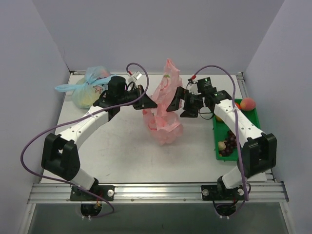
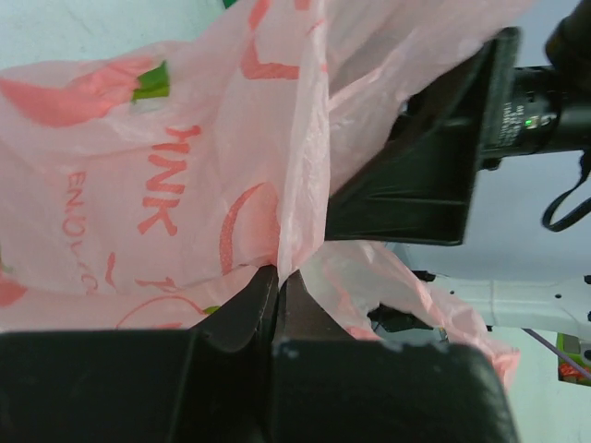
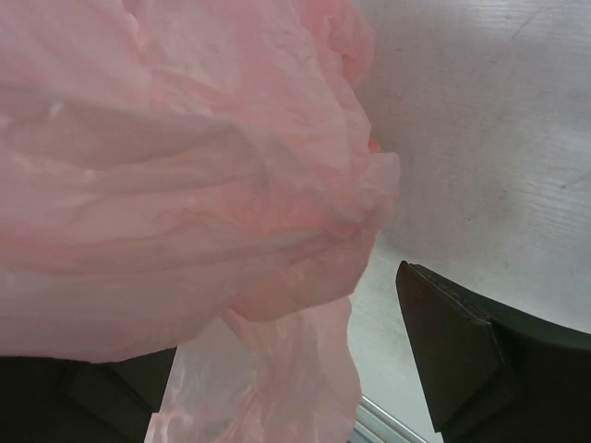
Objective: Place the fake fruits into the plastic bag and tie a complex knot
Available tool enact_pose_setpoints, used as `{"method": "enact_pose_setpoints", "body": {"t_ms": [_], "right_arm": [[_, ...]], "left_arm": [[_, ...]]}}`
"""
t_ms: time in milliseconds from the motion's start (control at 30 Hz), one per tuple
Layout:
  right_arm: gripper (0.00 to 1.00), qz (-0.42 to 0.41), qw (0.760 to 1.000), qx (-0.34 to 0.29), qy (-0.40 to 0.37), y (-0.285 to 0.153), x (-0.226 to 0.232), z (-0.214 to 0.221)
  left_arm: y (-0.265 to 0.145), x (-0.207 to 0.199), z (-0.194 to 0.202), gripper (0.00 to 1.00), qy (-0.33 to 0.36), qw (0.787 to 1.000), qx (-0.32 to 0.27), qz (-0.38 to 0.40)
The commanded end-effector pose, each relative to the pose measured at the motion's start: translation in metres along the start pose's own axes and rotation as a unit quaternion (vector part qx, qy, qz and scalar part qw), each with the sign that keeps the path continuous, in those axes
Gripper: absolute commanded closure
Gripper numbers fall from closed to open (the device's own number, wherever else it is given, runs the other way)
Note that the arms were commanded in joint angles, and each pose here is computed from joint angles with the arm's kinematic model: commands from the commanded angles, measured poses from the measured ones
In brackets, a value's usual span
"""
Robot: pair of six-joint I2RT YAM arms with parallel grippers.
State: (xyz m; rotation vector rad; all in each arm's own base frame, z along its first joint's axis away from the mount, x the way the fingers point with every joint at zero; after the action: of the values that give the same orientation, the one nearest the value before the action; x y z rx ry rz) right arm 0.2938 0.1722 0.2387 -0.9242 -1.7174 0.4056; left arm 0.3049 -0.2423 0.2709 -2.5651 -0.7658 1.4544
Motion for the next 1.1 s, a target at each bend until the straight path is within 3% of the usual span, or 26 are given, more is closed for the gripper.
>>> {"method": "enact_pose_setpoints", "body": {"t_ms": [0,267,333,367,433,467,500,533,733,833,900,933,1000,1033,1067], "right_arm": [[0.0,-0.026,0.999,-0.019,-0.014,0.015,0.022,-0.007],[0.0,-0.086,0.996,0.033,0.018,0.029,0.027,0.003],[0.06,-0.104,0.994,0.039,0.011,0.028,0.029,0.009],[0.26,-0.098,0.995,0.037,0.003,0.029,0.03,0.012],[0.56,-0.085,0.995,0.038,-0.024,0.028,0.025,0.014],[0.87,-0.048,0.998,0.02,-0.035,0.026,0.015,0.008],[0.98,-0.026,0.997,0.012,-0.068,0.021,0.007,0.006],[1.0,0.01,0.997,0.021,-0.07,0.015,-0.005,0.008],[1.0,0.215,0.973,-0.014,-0.083,-0.039,-0.086,-0.007],[1.0,0.229,0.97,-0.007,-0.084,-0.049,-0.097,-0.007],[0.99,0.18,0.979,-0.003,-0.092,-0.05,-0.083,-0.006],[0.93,0.158,0.983,-0.001,-0.097,-0.05,-0.075,-0.006],[0.68,0.124,0.985,0.0,-0.121,-0.053,-0.06,-0.008],[0.49,0.109,0.985,0.002,-0.135,-0.053,-0.052,-0.007],[0.4,0.1,0.982,0.002,-0.158,-0.056,-0.046,-0.007]], "left_arm": [[0.004,-0.021,-0.014,1.0,0.019,0.998,-0.032,0.042],[0.007,-0.021,-0.008,1.0,0.008,0.998,-0.036,0.049],[0.005,-0.024,-0.008,1.0,0.006,0.998,-0.038,0.058],[0.005,-0.025,-0.009,1.0,0.007,0.997,-0.039,0.061],[-0.002,-0.025,-0.013,1.0,0.01,0.997,-0.041,0.064],[-0.005,-0.022,-0.015,1.0,0.009,0.997,-0.042,0.059],[-0.012,-0.02,-0.015,1.0,0.003,0.998,-0.036,0.052],[-0.017,-0.013,-0.017,1.0,0.008,0.998,-0.037,0.043],[-0.066,0.049,-0.013,1.0,0.011,0.995,-0.04,-0.091],[-0.072,0.061,-0.002,1.0,0.016,0.992,-0.027,-0.122],[-0.067,0.06,0.002,1.0,0.02,0.992,-0.021,-0.122],[-0.064,0.059,0.002,1.0,0.027,0.992,-0.016,-0.119],[-0.054,0.049,0.0,1.0,0.049,0.994,-0.007,-0.101],[-0.051,0.045,-0.001,1.0,0.057,0.994,-0.003,-0.094],[-0.046,0.044,0.0,1.0,0.056,0.995,0.006,-0.087]]}}
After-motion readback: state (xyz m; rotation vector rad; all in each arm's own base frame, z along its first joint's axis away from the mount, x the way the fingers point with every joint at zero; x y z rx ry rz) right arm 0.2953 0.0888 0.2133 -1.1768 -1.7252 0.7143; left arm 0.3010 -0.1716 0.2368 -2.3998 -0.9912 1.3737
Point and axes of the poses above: each gripper's point midway between its finger pads, its own y axis out along the fingers, its own x axis along the line the jaws close on, z = x × y, the point moved 7 cm from there along -y, back along the fingers, and after that the axes turned 1 degree about y, right-handed, at the moved point
